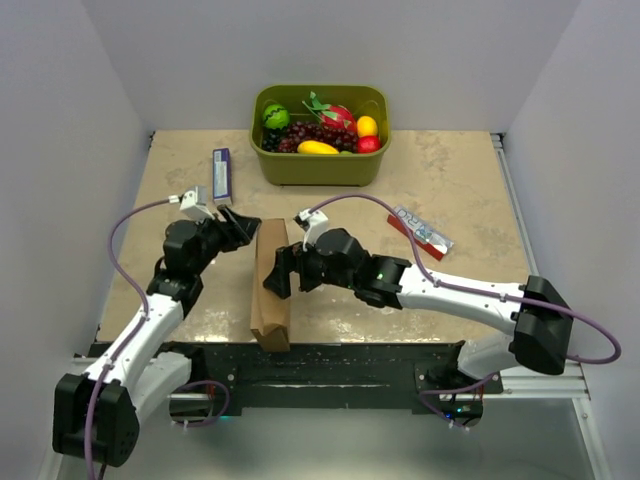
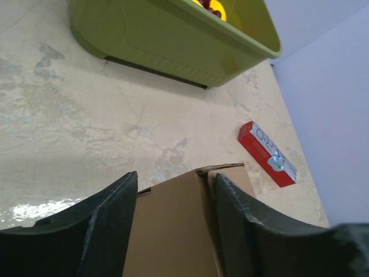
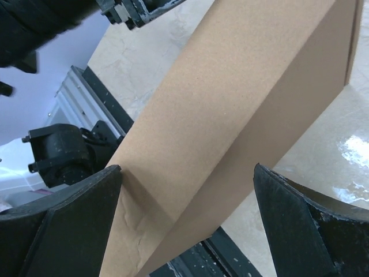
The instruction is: Fold the paper box
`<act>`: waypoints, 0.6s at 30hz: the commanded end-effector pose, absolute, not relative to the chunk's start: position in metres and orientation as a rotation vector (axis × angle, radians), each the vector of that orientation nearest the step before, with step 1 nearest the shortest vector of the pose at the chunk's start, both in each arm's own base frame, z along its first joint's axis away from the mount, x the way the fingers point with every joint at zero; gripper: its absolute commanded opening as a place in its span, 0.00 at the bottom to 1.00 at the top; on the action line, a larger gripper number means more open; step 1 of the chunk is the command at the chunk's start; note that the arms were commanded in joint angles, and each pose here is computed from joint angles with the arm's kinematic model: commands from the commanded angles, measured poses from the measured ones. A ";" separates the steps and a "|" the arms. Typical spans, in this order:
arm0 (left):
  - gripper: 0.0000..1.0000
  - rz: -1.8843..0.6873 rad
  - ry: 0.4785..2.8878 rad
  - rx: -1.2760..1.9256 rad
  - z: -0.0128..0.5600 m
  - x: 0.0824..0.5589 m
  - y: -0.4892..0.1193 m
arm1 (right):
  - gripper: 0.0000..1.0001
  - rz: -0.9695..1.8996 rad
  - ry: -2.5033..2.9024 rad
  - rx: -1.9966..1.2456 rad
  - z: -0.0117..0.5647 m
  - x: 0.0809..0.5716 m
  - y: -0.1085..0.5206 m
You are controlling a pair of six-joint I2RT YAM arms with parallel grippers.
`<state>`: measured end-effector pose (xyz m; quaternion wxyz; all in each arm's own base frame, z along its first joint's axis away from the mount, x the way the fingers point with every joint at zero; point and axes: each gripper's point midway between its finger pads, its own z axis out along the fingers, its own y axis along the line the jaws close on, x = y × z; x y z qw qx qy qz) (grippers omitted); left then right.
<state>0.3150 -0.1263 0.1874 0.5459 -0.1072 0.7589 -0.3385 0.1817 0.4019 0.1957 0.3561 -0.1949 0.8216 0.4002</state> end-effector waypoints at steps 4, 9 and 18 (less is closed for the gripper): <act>0.82 -0.586 2.018 -0.214 0.187 0.297 -0.104 | 0.99 0.973 2.064 -0.430 0.226 0.200 0.382; 0.84 -0.745 2.102 -0.182 0.174 0.265 -0.124 | 0.99 0.947 2.043 -0.369 0.230 0.212 0.358; 0.69 -0.935 2.142 -0.070 0.150 0.234 -0.148 | 0.99 0.895 2.014 -0.303 0.235 0.230 0.327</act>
